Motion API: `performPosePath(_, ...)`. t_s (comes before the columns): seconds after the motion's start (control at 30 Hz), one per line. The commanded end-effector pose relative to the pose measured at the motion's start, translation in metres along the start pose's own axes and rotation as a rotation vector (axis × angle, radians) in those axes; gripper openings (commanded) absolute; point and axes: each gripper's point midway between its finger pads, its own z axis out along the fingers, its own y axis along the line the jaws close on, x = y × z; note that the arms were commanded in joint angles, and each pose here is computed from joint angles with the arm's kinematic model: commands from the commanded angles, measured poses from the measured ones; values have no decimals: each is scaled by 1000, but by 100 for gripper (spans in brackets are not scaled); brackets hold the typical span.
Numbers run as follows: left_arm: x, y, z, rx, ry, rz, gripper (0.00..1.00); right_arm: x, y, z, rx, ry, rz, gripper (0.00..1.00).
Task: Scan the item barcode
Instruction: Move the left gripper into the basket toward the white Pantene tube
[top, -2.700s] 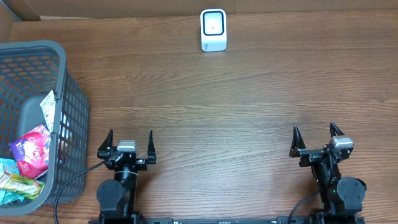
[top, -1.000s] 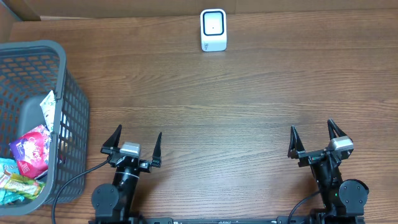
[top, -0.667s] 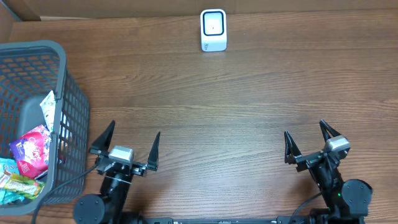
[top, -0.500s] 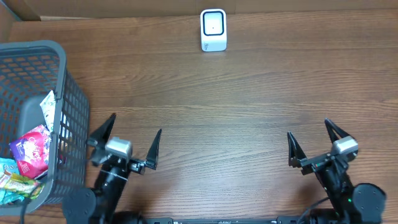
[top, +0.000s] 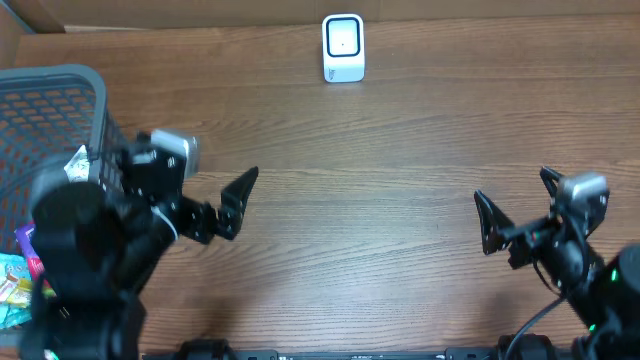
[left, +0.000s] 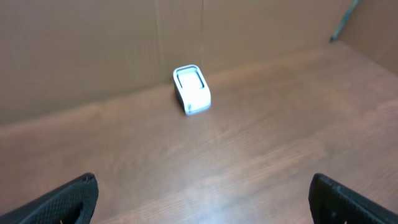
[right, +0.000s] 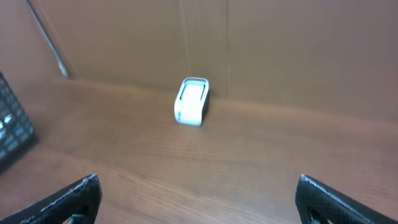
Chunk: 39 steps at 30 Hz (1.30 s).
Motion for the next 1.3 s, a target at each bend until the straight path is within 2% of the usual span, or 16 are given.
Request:
performPosePath(0.0,-21,0,4,28,26,16,100,-15,-1,8,-13,67,16,100)
performPosePath(0.17,-22,5,20,50,89,-39,99,-10,-8,27,-14,233,82,100)
performPosePath(0.27,-17,-3,30,120,124,-100,100,-1,-13,41,-13,285,122,100)
performPosePath(0.33,-18,-12,35,190,126,-106,100,7,-17,50,-8,328,170,100)
performPosePath(0.4,-20,-12,37,198,118,-91,98,14,-19,57,0,362,223,100)
performPosePath(0.47,-22,5,39,105,120,-131,96,21,-22,63,8,394,274,100)
performPosePath(0.57,-22,49,30,-146,133,-308,97,28,-24,70,10,425,300,100)
performPosePath(0.7,-12,114,-8,-500,138,-518,100,32,-24,74,6,441,307,100)
performPosePath(0.8,9,158,-41,-725,144,-681,100,32,-24,74,6,442,308,100)
performPosePath(1.1,103,239,-104,-1094,194,-1270,99,35,-24,72,8,456,313,100)
performPosePath(1.27,127,269,-108,-1152,218,-1359,98,35,-24,72,8,458,314,100)
